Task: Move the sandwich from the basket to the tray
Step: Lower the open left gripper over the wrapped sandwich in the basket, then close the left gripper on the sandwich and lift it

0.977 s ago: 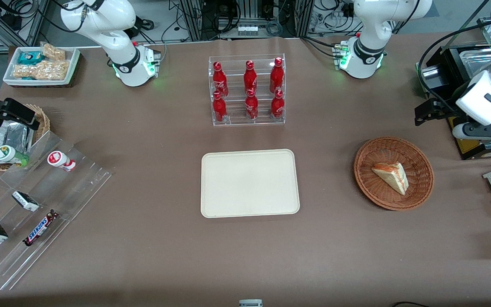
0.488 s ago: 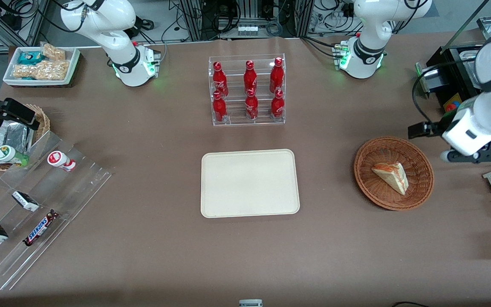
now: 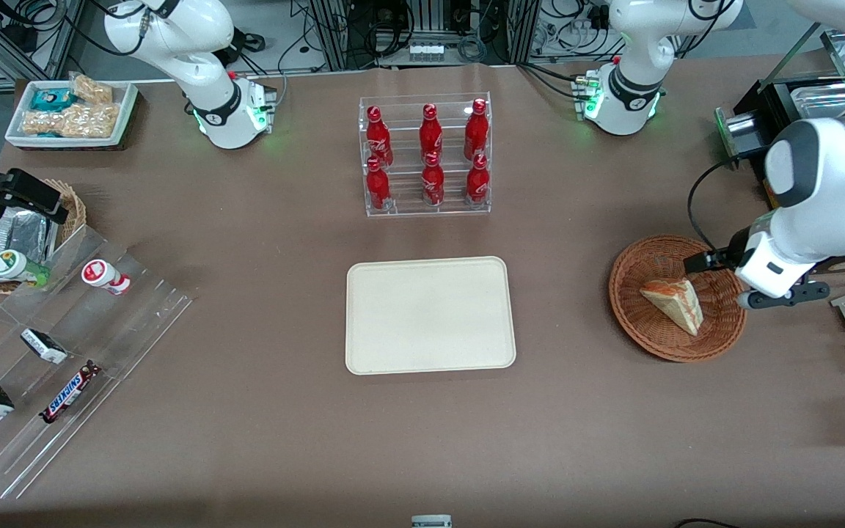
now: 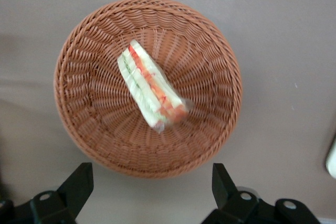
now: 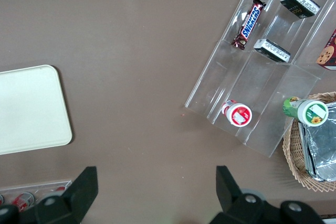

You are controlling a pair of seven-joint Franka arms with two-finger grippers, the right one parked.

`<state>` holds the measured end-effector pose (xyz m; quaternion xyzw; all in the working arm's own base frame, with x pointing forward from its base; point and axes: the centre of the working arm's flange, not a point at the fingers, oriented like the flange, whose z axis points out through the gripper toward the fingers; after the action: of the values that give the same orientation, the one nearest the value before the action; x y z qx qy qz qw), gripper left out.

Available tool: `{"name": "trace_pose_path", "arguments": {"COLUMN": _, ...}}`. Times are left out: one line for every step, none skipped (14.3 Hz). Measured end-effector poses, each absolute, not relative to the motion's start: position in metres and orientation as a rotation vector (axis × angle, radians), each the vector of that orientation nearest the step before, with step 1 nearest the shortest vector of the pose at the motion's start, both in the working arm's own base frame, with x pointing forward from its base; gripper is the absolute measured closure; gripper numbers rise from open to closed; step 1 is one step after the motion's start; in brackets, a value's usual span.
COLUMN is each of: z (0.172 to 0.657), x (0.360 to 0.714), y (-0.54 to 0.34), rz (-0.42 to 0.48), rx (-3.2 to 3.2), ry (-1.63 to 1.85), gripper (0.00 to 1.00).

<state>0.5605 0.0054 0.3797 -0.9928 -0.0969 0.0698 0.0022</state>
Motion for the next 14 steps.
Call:
{"name": "trace_pose_path", "arguments": {"z": 0.367, "x": 0.558, "y": 0.008, "rz": 0.199, "rx": -3.108, "ry": -0.370, "gripper": 0.00}}
{"name": "trace_pose_path", "arguments": {"z": 0.357, "x": 0.555, "y": 0.015, "rz": 0.177, "rx": -3.095, "ry": -0.463, "gripper": 0.00}}
{"name": "trace_pose_path", "arguments": {"z": 0.350, "x": 0.554, "y": 0.021, "rz": 0.157, "rx": -3.078, "ry": -0.566, "gripper": 0.00}}
{"name": "trace_pose_path", "arguments": {"z": 0.345, "x": 0.552, "y": 0.025, "rz": 0.134, "rx": -3.053, "ry": -0.691, "gripper": 0.00}}
{"name": "trace_pose_path", "arguments": {"z": 0.341, "x": 0.552, "y": 0.027, "rz": 0.111, "rx": -3.017, "ry": -0.834, "gripper": 0.00}}
{"name": "trace_pose_path", "arguments": {"z": 0.337, "x": 0.553, "y": 0.026, "rz": 0.088, "rx": -2.974, "ry": -0.980, "gripper": 0.00}}
{"name": "trace_pose_path", "arguments": {"z": 0.332, "x": 0.554, "y": 0.025, "rz": 0.065, "rx": -2.926, "ry": -1.121, "gripper": 0.00}}
{"name": "trace_pose_path", "arguments": {"z": 0.326, "x": 0.557, "y": 0.024, "rz": 0.042, "rx": -2.882, "ry": -1.241, "gripper": 0.00}}
{"name": "trace_pose_path", "arguments": {"z": 0.318, "x": 0.559, "y": 0.022, "rz": 0.032, "rx": -2.847, "ry": -1.323, "gripper": 0.00}}
{"name": "trace_pose_path", "arguments": {"z": 0.309, "x": 0.560, "y": 0.021, "rz": 0.035, "rx": -2.824, "ry": -1.367, "gripper": 0.00}}
{"name": "trace_pose_path", "arguments": {"z": 0.300, "x": 0.561, "y": 0.019, "rz": 0.045, "rx": -2.810, "ry": -1.389, "gripper": 0.00}}
{"name": "trace_pose_path", "arguments": {"z": 0.291, "x": 0.562, "y": 0.018, "rz": 0.052, "rx": -2.803, "ry": -1.398, "gripper": 0.00}}
{"name": "trace_pose_path", "arguments": {"z": 0.283, "x": 0.563, "y": 0.017, "rz": 0.056, "rx": -2.801, "ry": -1.400, "gripper": 0.00}}
{"name": "trace_pose_path", "arguments": {"z": 0.275, "x": 0.563, "y": 0.016, "rz": 0.066, "rx": -2.799, "ry": -1.397, "gripper": 0.00}}
